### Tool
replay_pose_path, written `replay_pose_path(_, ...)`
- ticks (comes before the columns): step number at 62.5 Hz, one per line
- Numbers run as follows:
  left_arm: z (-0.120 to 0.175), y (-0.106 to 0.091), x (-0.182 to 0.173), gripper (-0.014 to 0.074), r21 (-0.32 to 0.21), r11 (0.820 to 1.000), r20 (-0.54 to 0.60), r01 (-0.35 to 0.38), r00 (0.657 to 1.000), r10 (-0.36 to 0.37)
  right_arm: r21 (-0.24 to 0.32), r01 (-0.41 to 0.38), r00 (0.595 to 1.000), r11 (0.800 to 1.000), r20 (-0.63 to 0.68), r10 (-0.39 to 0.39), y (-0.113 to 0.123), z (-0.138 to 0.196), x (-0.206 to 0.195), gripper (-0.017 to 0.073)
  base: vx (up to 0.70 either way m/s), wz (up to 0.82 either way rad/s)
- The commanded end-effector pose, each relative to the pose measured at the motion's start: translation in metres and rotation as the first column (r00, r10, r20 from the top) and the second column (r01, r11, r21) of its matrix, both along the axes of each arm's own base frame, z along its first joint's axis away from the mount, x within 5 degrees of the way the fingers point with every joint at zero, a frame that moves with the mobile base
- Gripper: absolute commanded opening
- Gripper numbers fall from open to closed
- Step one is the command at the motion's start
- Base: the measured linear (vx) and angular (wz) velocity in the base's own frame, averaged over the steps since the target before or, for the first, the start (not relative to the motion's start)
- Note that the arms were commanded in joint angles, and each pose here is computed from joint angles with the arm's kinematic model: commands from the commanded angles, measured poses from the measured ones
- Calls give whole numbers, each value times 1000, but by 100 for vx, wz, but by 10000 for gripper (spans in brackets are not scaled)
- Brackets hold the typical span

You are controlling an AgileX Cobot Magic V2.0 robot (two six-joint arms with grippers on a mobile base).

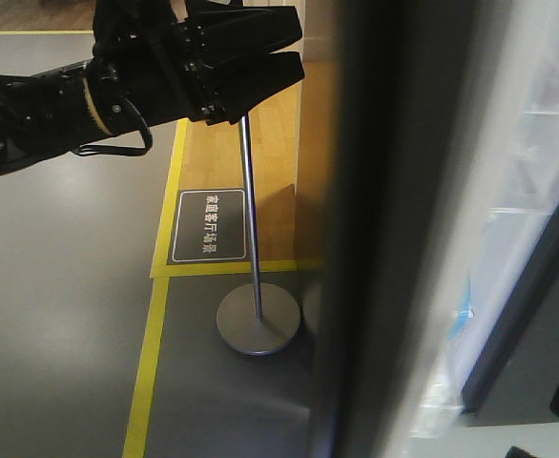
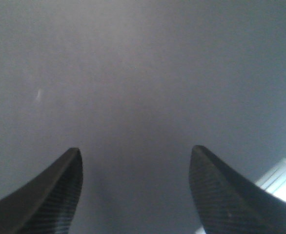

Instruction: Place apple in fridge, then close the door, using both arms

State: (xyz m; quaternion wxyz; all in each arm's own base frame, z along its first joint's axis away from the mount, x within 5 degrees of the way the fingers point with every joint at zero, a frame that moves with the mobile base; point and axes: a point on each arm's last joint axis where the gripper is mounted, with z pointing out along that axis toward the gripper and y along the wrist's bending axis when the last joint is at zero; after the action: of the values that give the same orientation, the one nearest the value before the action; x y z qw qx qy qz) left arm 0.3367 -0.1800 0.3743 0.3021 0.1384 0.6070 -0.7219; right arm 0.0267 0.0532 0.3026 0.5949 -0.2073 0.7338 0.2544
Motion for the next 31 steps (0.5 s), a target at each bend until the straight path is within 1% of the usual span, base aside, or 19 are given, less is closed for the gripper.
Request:
replay_pose_path(1,40,18,-21,464,-136,985,125,109,988,-92,71,64,995,995,68,-69,-4,14,4,469,0,0)
replay_pose_path(8,39,36,-12,464,-135,990,120,41,992,-25,99,157,980,983,109,-167,-11,20,13,469,0,0)
replay_pose_path(16,39,57,-1,464,-128,991,108,-49,992,63,115,292,944,949,124,-306,-21,31,37,469,0,0)
replay_pose_path(19,39,64,3,464,-126,989,105,-80,990,93,121,342,925,932,131,-357,-25,37,49,469,0,0)
replay_pose_path(24,38,77,8,464,-124,984,101,-125,985,138,105,414,895,904,138,-425,-31,48,72,469,0,0)
replay_pose_path(25,38,79,9,464,-124,983,100,-133,984,145,107,435,882,894,147,-447,-32,50,77,469,0,0)
replay_pose_path(28,38,85,11,464,-123,981,99,-153,981,166,96,478,857,873,168,-487,-36,59,91,469,0,0)
replay_pose_path(31,38,92,12,464,-123,978,99,-170,978,183,73,517,834,853,179,-521,-39,63,109,469,0,0)
